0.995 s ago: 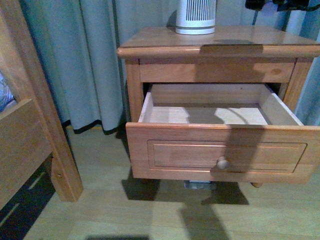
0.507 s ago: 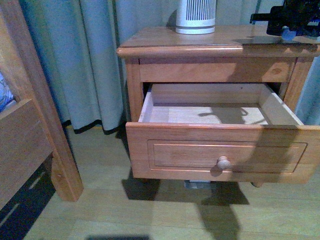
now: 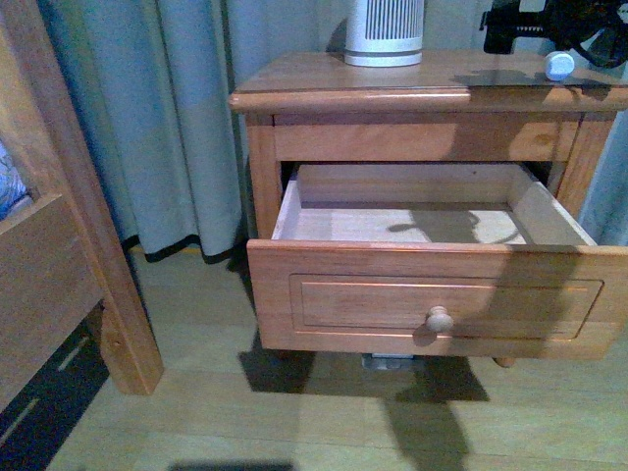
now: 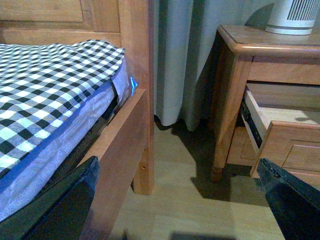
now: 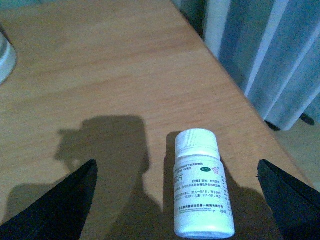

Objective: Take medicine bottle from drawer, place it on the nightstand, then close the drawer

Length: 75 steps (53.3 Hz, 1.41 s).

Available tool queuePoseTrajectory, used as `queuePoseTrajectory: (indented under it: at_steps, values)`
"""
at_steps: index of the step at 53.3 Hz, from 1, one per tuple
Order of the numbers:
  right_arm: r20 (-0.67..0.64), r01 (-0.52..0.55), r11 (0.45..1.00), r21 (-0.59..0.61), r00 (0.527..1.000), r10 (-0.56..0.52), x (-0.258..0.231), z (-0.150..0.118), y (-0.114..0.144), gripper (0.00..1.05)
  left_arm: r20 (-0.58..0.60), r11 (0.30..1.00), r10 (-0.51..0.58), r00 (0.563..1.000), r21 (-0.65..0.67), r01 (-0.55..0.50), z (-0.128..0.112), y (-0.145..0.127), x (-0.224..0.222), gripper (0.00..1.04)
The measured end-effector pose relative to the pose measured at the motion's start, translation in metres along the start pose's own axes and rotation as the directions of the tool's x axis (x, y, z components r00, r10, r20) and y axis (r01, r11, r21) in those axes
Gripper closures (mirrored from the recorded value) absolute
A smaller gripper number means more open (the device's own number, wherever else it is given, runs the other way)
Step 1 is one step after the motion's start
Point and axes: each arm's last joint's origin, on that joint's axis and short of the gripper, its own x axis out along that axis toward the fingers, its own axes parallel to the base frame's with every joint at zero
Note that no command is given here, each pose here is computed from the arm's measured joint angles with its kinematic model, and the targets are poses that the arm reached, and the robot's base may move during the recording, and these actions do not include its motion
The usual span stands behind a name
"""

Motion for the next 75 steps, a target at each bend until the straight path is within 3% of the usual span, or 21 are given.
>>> queuePoseTrajectory:
  at_steps: [11, 19, 25, 35, 44, 48, 75]
  values:
    - [0.175, -0.04, 0.998, 0.038, 0.984, 0.033, -0.075, 0.039, -0.02, 0.07, 0.0, 1.0, 0.0, 1.0, 0.0, 0.0, 0.0, 0.0, 0.0, 0.07]
    - [0.263, -0.077, 0.995, 0.061, 0.963, 0.059, -0.137, 0.041, -0.049, 0.07, 0.0, 1.0, 0.0, 1.0, 0.0, 0.0, 0.0, 0.0, 0.0, 0.07]
    - [0.257, -0.114, 0.992, 0.05, 0.961, 0.097, -0.175, 0.01, -0.07, 0.07, 0.0, 1.0, 0.0, 1.0, 0.0, 0.0, 0.0, 0.0, 0.0, 0.07]
    - [0.155, -0.175, 0.984, 0.013, 0.973, 0.171, -0.224, -0.08, -0.095, 0.07, 0.0, 1.0, 0.0, 1.0, 0.0, 0.0, 0.0, 0.0, 0.0, 0.07]
    - [0.012, -0.174, 0.985, 0.013, 0.985, 0.174, -0.237, -0.161, -0.114, 0.07, 0.0, 1.0, 0.0, 1.0, 0.0, 0.0, 0.0, 0.0, 0.0, 0.07]
    - [-0.026, -0.168, 0.986, 0.017, 0.985, 0.168, -0.238, -0.185, -0.119, 0.07, 0.0, 1.0, 0.0, 1.0, 0.0, 0.0, 0.0, 0.0, 0.0, 0.07]
    - [-0.081, -0.157, 0.987, 0.041, 0.984, 0.16, -0.167, -0.245, -0.098, 0.07, 0.0, 1.0, 0.0, 1.0, 0.0, 0.0, 0.0, 0.0, 0.0, 0.07]
